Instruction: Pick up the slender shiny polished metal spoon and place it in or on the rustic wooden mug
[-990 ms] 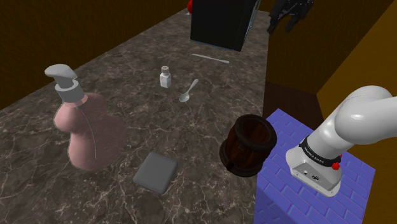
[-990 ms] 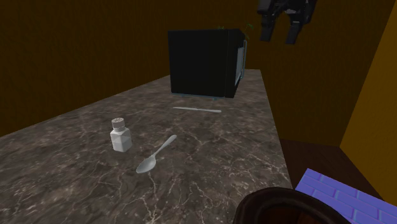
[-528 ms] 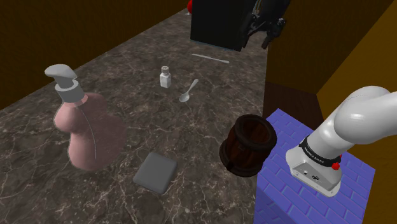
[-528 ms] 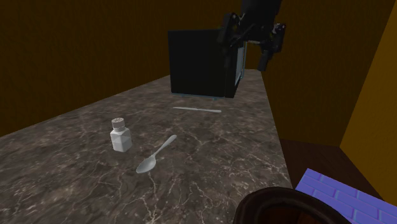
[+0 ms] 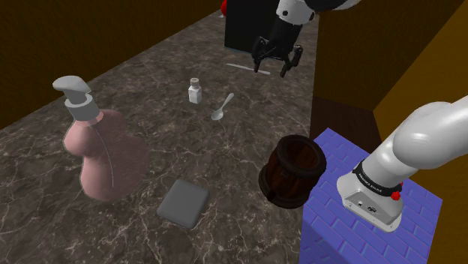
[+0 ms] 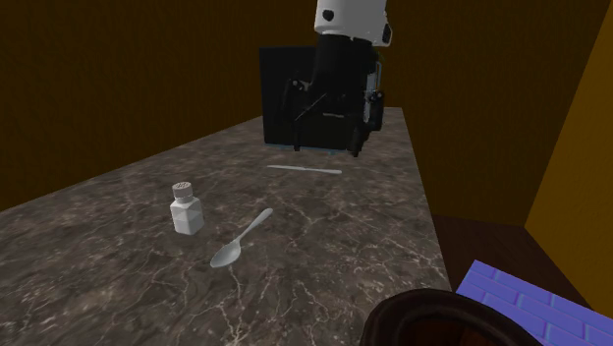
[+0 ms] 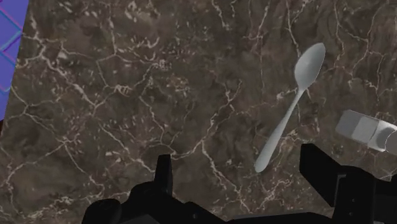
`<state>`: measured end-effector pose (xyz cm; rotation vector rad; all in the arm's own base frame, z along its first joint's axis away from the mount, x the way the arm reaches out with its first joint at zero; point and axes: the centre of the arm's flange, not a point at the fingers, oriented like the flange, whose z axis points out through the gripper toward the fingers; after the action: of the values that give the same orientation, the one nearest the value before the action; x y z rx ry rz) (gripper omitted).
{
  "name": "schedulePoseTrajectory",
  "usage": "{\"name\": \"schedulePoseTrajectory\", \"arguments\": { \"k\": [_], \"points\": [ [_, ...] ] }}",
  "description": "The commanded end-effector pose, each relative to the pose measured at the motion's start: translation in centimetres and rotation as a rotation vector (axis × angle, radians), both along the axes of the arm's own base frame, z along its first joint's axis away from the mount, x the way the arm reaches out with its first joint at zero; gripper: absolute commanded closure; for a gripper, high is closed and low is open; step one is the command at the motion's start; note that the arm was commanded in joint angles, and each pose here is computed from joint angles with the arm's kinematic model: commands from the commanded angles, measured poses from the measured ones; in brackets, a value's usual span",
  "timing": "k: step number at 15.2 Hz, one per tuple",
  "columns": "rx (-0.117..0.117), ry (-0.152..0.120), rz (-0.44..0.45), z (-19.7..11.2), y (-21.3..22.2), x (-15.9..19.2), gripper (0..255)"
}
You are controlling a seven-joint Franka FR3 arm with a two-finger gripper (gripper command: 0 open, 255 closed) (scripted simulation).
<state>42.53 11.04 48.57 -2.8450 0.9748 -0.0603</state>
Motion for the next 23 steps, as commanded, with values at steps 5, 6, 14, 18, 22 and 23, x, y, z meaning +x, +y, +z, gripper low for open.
{"name": "schedulePoseTrajectory", "arguments": {
  "k": [5,6,14,18,22,23],
  "points": [
    [0.053,0.037,-0.182,-5.3,3.4,5.0,0],
    [0.061,0.043,-0.211,-6.2,3.9,5.8,0],
    [0.112,0.081,-0.387,-12.4,6.4,11.2,0],
    [0.112,0.081,-0.387,-14.5,6.8,11.3,0],
    [0.112,0.081,-0.387,-15.3,7.0,11.3,0],
    [0.112,0.081,-0.387,-15.3,7.0,11.3,0]
  ]
}}
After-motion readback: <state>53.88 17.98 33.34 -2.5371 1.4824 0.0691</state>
